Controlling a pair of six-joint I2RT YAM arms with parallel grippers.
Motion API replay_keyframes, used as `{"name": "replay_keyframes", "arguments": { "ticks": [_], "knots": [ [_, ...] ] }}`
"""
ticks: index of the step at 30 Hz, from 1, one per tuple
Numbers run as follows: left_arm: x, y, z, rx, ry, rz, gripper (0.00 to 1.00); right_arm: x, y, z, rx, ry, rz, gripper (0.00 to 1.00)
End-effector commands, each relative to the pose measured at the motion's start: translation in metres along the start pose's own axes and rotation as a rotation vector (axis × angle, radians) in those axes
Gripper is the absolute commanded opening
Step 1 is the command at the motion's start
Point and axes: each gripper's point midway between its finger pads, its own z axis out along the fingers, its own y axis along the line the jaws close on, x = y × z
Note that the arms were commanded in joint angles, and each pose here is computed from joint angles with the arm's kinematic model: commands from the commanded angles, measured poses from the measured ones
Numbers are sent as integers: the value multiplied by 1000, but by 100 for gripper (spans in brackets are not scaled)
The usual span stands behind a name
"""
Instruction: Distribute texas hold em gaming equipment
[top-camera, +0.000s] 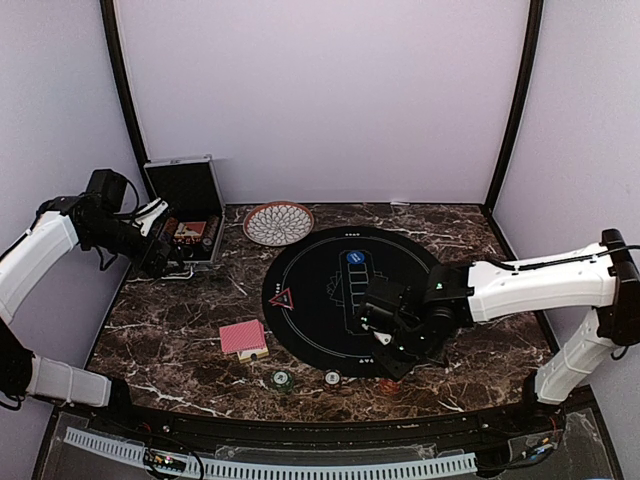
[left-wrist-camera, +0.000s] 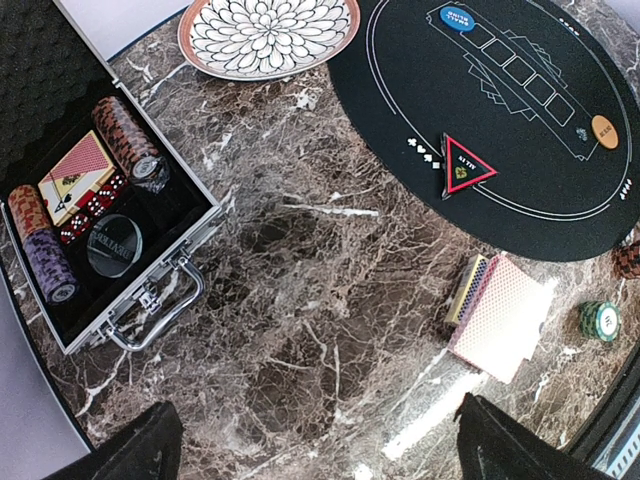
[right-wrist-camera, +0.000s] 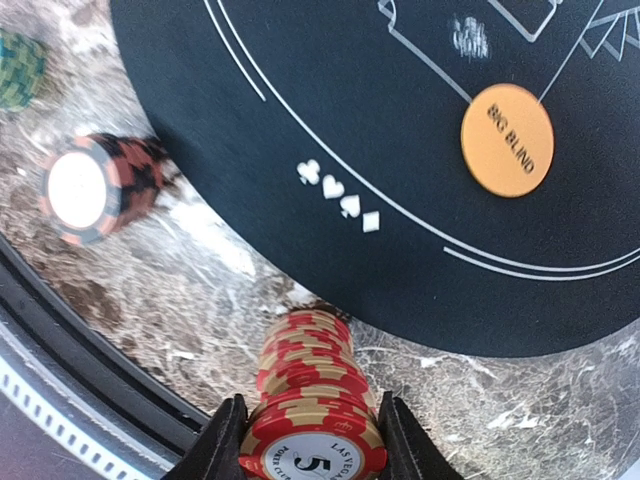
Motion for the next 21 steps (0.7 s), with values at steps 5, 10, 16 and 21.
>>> {"name": "replay_keyframes", "arguments": {
  "ticks": [5,10,16,21],
  "knots": [
    [-3,-4,-6,13,1,15,99,-40,-16,-34,18,-96,32,14],
    [-3,-5,-5,17,0,15,99,-93,-55,-46,50,-185,127,14],
    [-1,-5,-6,12,7,21,99,-159,-111,-33,89,-275,248,14],
    [-2,-7,-7,21,7,21,99,-201,-160,-5,107,-305,335,14]
  ]
}}
